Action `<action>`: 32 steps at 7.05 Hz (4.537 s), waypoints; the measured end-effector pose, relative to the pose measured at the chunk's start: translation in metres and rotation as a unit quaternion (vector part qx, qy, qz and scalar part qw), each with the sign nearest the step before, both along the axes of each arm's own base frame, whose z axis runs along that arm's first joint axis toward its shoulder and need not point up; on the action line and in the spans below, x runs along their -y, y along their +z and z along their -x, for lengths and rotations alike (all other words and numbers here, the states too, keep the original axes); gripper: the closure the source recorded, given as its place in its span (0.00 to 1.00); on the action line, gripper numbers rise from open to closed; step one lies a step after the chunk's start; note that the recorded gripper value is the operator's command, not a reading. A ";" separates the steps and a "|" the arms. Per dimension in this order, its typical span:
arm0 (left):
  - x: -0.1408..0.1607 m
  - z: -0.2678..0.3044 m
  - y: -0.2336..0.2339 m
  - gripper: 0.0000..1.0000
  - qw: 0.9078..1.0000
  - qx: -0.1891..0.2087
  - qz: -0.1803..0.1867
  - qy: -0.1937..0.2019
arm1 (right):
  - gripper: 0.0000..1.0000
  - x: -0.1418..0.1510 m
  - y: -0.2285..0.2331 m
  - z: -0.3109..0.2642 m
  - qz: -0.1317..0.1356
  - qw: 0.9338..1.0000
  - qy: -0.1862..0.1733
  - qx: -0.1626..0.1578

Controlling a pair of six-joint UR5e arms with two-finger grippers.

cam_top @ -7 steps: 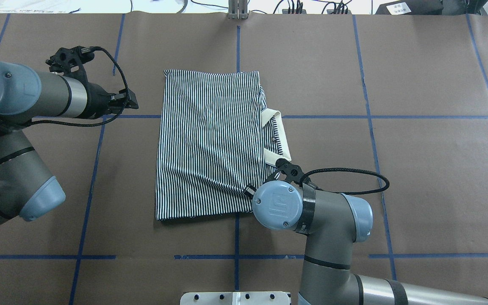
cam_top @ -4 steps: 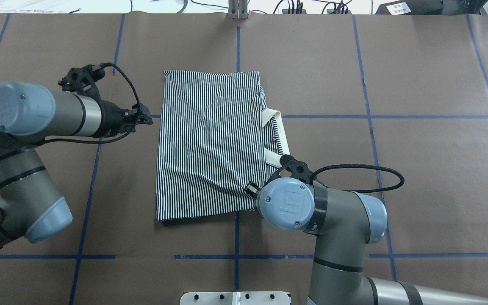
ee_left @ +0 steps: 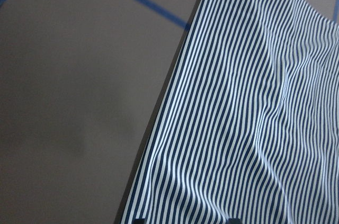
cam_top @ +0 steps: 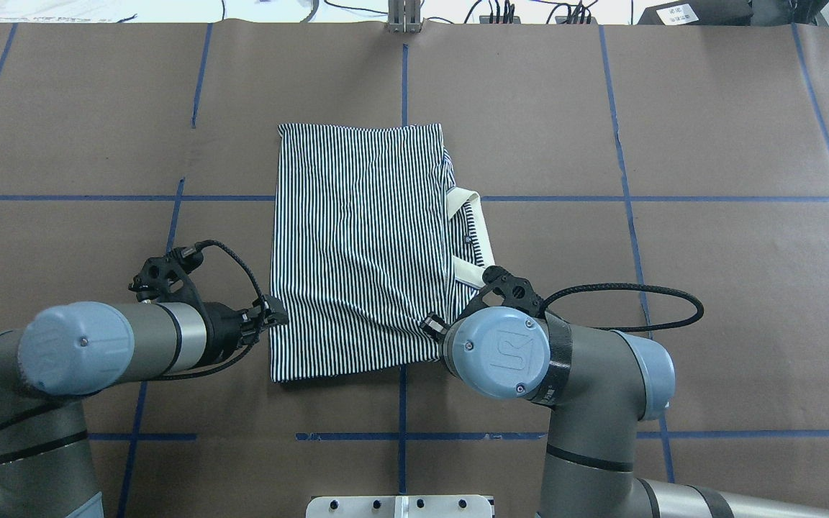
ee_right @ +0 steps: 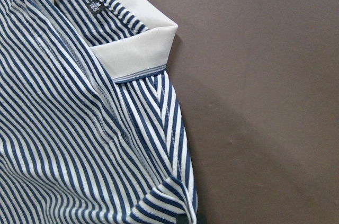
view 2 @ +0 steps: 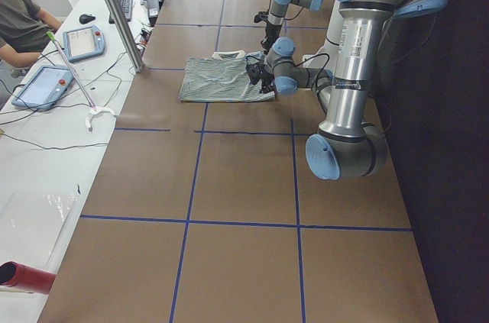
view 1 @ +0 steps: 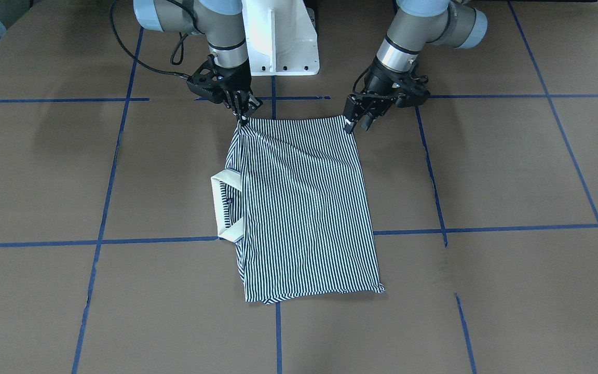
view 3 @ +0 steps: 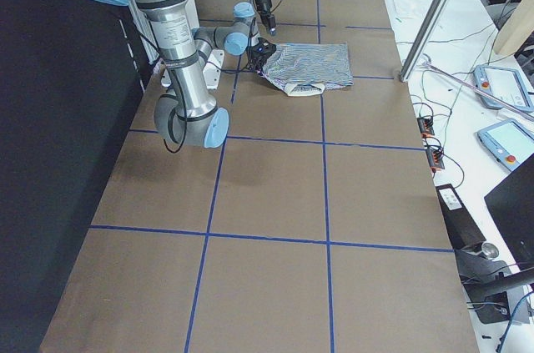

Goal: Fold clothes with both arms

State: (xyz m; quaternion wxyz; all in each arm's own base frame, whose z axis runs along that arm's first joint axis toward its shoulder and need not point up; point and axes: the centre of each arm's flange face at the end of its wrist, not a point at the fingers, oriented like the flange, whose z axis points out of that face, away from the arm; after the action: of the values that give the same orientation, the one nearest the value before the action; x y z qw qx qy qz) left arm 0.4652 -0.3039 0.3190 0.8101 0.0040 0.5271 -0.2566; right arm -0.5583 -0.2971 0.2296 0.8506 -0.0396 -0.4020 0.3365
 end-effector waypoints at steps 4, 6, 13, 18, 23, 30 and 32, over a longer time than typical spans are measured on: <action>-0.038 -0.033 0.017 0.57 0.999 0.017 0.011 0.030 | 1.00 -0.001 0.000 0.000 0.000 1.000 -0.001 0.000; -0.044 -0.038 0.021 0.90 0.999 0.021 0.012 0.037 | 1.00 -0.001 -0.001 0.000 0.000 1.000 -0.001 0.001; -0.055 0.013 -0.047 1.00 0.999 -0.033 0.005 0.036 | 1.00 -0.034 -0.006 -0.028 0.004 1.000 -0.015 0.010; -0.040 0.092 -0.152 1.00 0.996 -0.078 0.024 0.032 | 1.00 0.021 -0.080 -0.118 0.038 0.999 0.024 0.014; 0.039 0.052 -0.116 1.00 1.000 0.013 -0.023 0.010 | 1.00 0.154 -0.077 -0.073 0.040 0.997 0.057 0.017; 0.267 0.019 -0.034 0.17 0.988 0.088 -0.115 -0.061 | 0.00 0.329 -0.023 -0.037 0.039 0.998 0.045 0.003; 0.280 0.043 -0.040 0.34 0.985 0.066 -0.144 -0.065 | 0.00 0.354 -0.014 -0.062 0.036 0.999 0.026 0.014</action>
State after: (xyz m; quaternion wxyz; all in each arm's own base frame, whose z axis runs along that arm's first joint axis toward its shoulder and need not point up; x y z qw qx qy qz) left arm 0.4226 -0.5837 0.2793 0.8156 0.1715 0.5027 -0.2298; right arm -0.4967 -0.6511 0.2154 0.8339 -0.0644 -0.4026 0.3720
